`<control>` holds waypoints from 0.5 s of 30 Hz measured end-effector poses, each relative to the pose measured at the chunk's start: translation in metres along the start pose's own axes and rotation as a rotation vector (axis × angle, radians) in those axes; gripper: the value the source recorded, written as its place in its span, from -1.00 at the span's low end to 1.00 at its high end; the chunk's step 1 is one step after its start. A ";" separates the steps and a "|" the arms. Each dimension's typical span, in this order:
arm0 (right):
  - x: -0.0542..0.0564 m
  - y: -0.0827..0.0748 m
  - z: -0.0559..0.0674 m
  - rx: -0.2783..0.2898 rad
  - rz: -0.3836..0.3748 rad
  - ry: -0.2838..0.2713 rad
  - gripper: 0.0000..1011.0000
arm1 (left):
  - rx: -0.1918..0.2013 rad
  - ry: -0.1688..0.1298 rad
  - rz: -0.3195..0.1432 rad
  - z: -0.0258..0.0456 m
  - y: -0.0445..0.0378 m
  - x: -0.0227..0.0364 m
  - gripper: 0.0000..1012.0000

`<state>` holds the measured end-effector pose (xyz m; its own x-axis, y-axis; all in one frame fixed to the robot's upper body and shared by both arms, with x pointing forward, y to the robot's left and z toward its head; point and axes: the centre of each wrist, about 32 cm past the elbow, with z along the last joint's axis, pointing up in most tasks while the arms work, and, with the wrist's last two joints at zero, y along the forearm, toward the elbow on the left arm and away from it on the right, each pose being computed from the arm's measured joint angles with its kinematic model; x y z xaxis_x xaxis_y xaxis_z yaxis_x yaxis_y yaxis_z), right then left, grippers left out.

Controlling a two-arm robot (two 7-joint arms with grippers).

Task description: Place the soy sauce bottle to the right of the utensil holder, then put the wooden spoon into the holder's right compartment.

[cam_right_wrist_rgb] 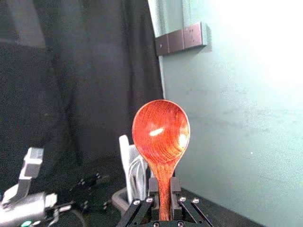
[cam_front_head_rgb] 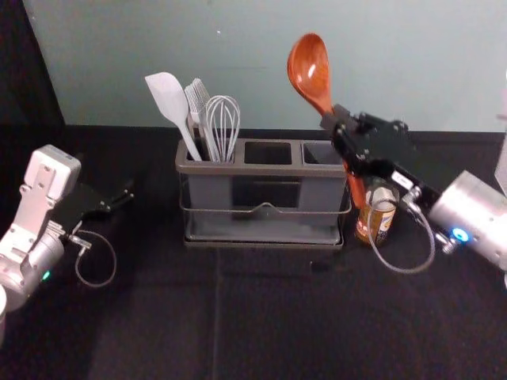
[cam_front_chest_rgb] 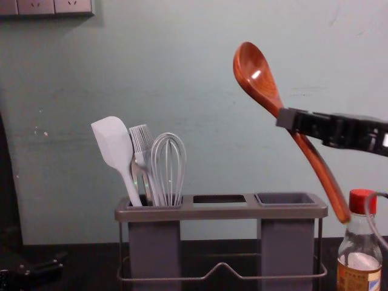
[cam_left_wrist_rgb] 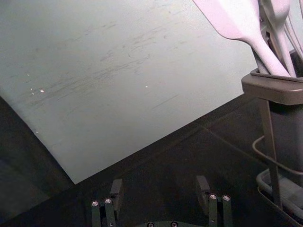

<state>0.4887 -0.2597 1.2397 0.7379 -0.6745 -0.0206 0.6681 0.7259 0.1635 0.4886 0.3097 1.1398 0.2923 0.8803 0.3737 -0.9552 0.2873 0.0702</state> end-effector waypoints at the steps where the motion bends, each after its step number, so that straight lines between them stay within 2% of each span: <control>1: 0.001 0.004 0.000 0.006 -0.006 -0.005 -0.71 | 0.000 0.000 0.000 0.0000 0.0000 0.0000 0.99; 15: 0.013 0.033 -0.005 0.033 -0.055 -0.010 -0.71 | 0.000 0.000 0.000 0.0000 0.0000 0.0000 0.99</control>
<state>0.5209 -0.2439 1.2400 0.6994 -0.7144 -0.0210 0.7038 0.6832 0.1947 0.4886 0.3097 1.1398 0.2923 0.8803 0.3738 -0.9552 0.2874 0.0703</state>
